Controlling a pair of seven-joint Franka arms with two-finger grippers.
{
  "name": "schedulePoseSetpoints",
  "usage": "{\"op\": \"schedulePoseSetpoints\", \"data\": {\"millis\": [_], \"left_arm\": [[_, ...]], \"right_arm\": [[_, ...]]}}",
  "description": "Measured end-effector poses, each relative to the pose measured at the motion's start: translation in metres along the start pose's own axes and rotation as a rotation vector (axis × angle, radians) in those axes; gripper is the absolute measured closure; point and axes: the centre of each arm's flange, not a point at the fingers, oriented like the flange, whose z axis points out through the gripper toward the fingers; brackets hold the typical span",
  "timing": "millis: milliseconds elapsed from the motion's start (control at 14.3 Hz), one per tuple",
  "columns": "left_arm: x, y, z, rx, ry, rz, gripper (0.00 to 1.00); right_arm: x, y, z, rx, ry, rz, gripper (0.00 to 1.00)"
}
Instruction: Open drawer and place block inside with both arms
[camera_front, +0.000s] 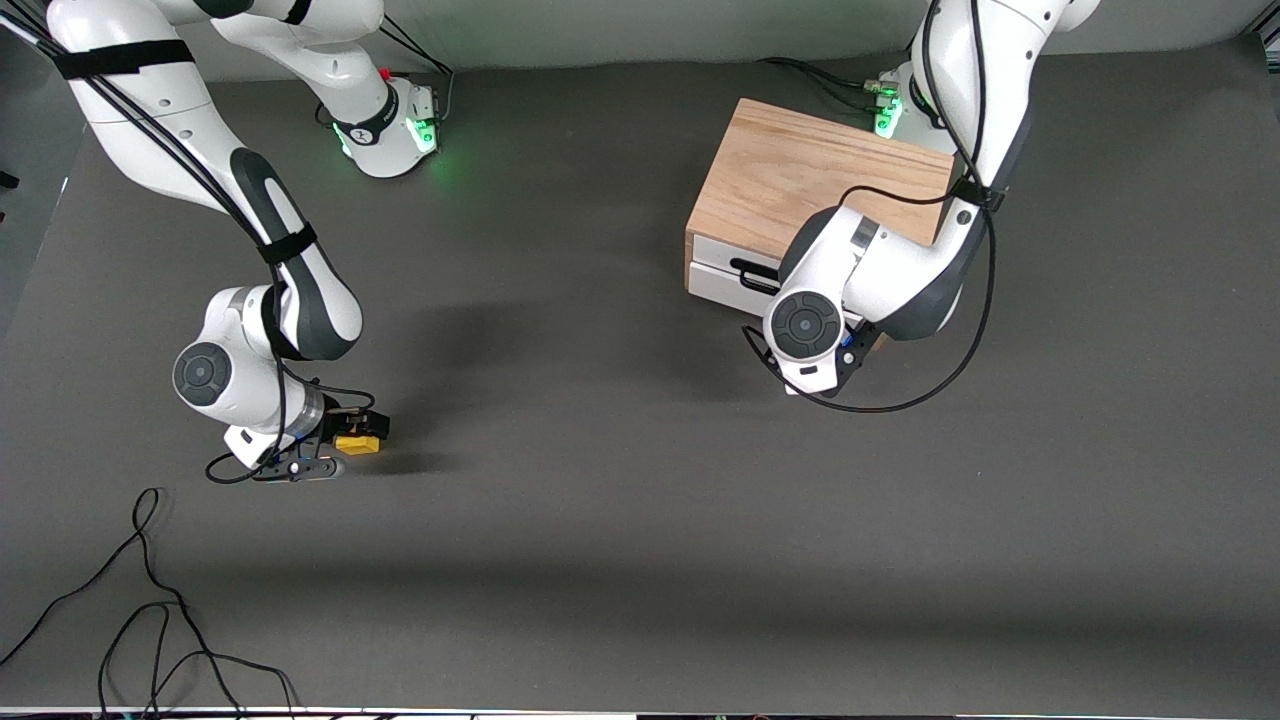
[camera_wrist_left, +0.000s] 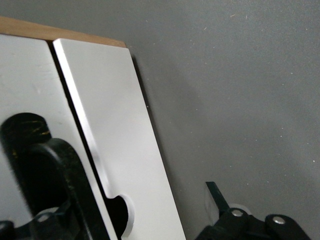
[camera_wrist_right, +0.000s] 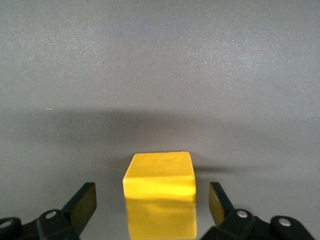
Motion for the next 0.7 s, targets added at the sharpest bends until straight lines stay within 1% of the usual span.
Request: {"op": "schedulePoseSetpoints", "data": {"millis": [279, 558, 698], "left_arm": [[-0.001, 0.002, 0.0, -0.014, 0.0, -0.001, 0.0], [-0.003, 0.005, -0.01, -0.082, 0.013, 0.006, 0.0], [-0.004, 0.005, -0.012, -0.093, 0.024, 0.012, 0.0]], "right_arm": [[-0.003, 0.002, 0.008, -0.004, 0.011, 0.0, 0.0], [-0.006, 0.005, 0.016, -0.01, 0.021, -0.002, 0.0], [-0.006, 0.005, 0.018, -0.011, 0.021, -0.002, 0.0]]}}
